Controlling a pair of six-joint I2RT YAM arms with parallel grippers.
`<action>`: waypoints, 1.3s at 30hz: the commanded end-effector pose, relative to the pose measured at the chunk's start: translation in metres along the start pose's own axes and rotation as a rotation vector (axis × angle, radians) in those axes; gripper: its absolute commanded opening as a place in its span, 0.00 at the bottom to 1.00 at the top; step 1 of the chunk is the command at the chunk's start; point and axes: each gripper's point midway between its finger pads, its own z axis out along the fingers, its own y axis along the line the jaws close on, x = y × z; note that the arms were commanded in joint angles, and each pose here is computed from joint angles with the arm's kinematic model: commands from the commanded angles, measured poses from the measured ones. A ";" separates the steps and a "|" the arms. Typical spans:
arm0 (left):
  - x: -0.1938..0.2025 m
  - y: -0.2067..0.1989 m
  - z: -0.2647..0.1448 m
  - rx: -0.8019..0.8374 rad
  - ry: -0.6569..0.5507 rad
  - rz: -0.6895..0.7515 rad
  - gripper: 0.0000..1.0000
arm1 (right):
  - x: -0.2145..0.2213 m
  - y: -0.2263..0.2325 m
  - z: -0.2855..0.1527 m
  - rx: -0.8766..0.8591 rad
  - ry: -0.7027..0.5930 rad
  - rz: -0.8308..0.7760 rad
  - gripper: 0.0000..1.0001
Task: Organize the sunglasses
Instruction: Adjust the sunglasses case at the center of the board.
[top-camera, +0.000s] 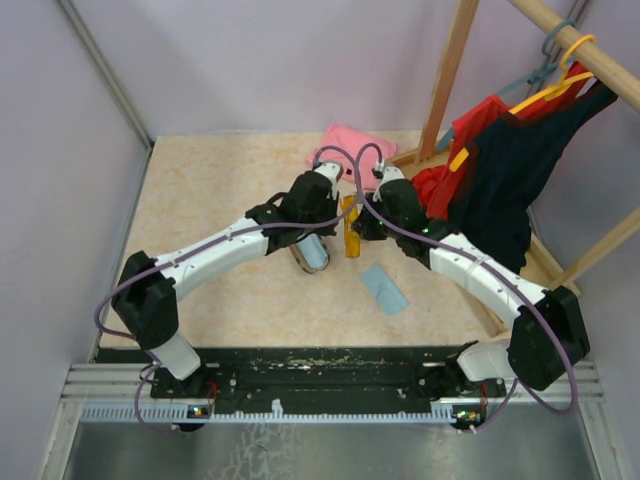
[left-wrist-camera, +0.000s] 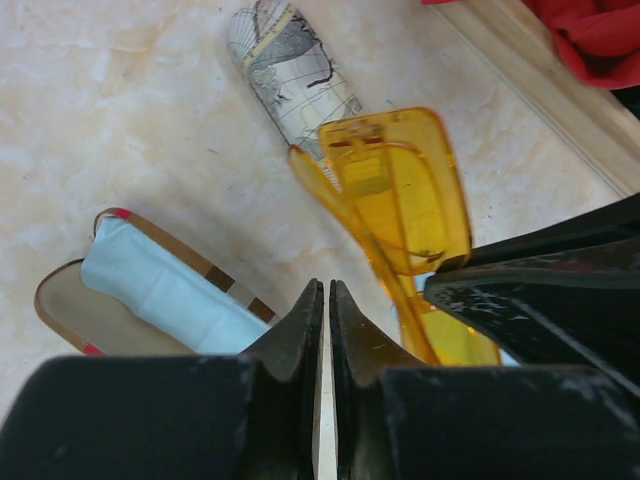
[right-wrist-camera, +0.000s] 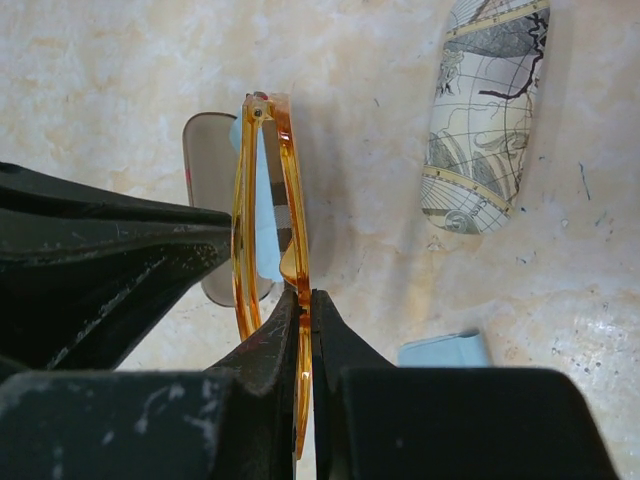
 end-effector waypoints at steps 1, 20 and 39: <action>-0.012 -0.016 -0.001 0.035 -0.024 0.012 0.10 | -0.035 0.033 -0.003 -0.103 -0.084 0.013 0.00; -0.013 0.016 -0.014 -0.125 -0.055 -0.013 0.28 | -0.029 0.017 -0.010 -0.048 -0.106 0.016 0.00; 0.058 0.108 -0.032 0.008 -0.091 -0.471 0.59 | -0.007 -0.002 -0.002 -0.090 0.012 -0.060 0.00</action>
